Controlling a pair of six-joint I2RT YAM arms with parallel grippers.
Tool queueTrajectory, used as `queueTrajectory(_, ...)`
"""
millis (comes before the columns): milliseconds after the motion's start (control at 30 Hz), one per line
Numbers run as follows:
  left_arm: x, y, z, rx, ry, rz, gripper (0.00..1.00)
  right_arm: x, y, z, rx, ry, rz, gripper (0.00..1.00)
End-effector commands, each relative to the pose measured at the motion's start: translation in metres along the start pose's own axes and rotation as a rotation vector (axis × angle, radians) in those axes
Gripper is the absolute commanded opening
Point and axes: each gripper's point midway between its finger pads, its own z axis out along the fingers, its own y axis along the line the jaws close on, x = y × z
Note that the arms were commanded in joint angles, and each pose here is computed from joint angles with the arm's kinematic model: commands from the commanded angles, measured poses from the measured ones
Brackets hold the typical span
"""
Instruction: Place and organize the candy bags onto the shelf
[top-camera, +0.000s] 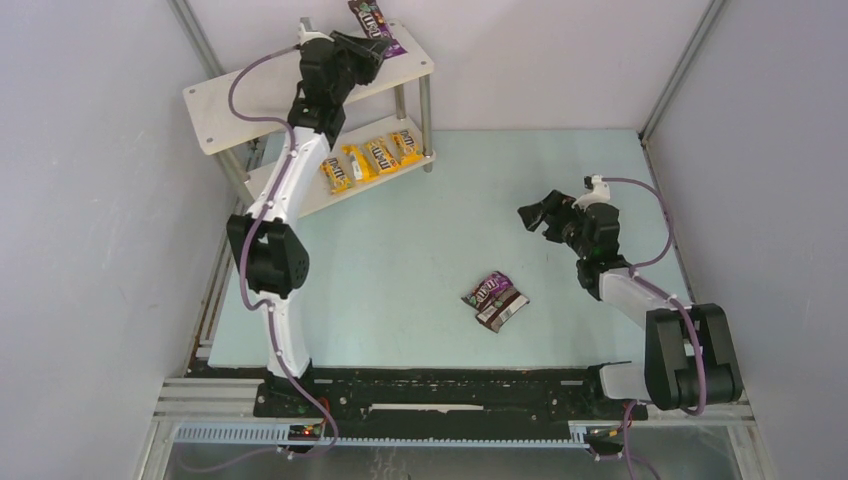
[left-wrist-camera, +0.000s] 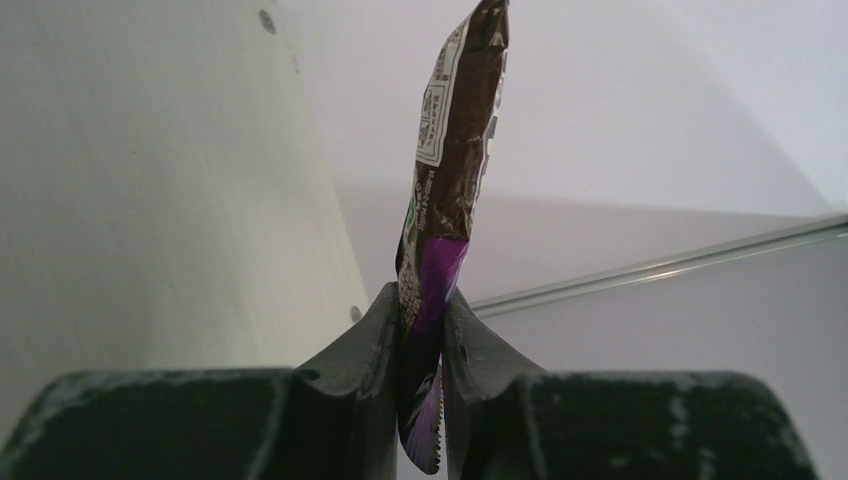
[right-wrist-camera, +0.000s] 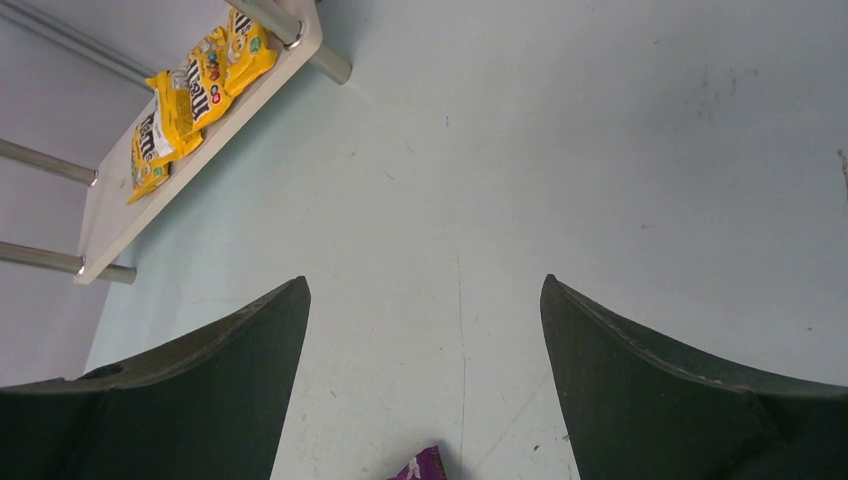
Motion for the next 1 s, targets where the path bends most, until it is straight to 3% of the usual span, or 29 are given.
queueTrajectory(0, -0.010, -0.029, 0.008, 0.078, -0.048, -0.004, 0.21, -0.013, 0.005, 0.003, -0.038, -0.033, 0.025, 0.94)
queueTrajectory(200, 0.004, -0.005, 0.012, 0.009, -0.017, -0.010, 0.22, -0.010, 0.006, 0.004, -0.056, -0.022, 0.043, 0.94)
queueTrajectory(967, 0.016, 0.016, 0.026, -0.027, 0.025, 0.001, 0.30, -0.010, 0.002, 0.004, -0.089, -0.019, 0.084, 0.93)
